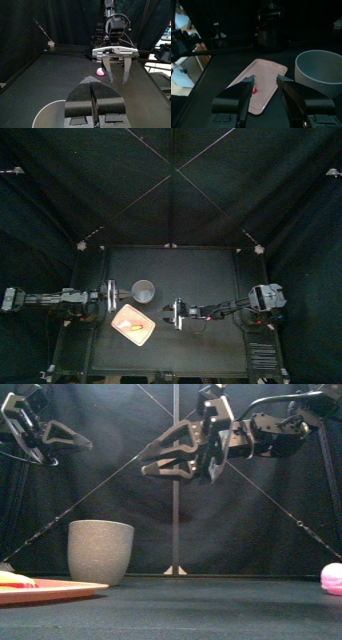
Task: Pick the shrimp then place it on the pink plate
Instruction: Drop shrimp on the pink plate and return to neutral
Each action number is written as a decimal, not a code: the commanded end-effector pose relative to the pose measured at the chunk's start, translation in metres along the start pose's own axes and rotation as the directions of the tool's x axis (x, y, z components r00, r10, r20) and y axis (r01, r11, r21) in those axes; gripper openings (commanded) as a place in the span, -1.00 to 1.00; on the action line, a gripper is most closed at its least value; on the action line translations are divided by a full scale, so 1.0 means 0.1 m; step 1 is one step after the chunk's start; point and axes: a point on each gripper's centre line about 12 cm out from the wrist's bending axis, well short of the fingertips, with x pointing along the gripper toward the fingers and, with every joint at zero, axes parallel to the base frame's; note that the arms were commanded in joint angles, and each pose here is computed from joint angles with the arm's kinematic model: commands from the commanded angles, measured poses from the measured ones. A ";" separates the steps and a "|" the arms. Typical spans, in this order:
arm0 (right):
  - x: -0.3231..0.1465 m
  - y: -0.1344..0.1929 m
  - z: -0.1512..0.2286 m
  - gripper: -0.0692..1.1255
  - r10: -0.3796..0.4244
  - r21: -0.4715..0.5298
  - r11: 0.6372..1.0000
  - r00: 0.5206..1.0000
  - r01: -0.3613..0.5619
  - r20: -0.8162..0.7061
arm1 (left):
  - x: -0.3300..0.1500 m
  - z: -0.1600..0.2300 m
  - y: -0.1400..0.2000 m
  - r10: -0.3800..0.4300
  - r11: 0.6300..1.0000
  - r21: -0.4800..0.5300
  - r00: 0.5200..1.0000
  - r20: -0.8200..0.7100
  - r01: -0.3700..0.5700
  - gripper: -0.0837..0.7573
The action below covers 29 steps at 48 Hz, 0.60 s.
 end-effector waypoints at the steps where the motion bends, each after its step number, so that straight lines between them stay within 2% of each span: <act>1: -0.26 -0.10 0.29 0.45 -0.018 0.005 1.000 0.996 0.018 0.086 | 0.01 0.05 0.00 0.002 1.000 0.003 1.000 0.014 -0.002 -0.76; 14: -0.69 -0.27 0.28 0.45 -0.056 0.002 0.998 0.995 0.056 0.086 | 0.01 0.06 0.00 0.001 1.000 0.007 1.000 0.022 -0.001 -0.76; 29: -0.88 -0.44 0.25 0.45 -0.109 0.019 0.994 0.991 0.108 0.081 | 0.01 0.05 0.00 0.001 1.000 0.007 1.000 0.020 -0.001 -0.76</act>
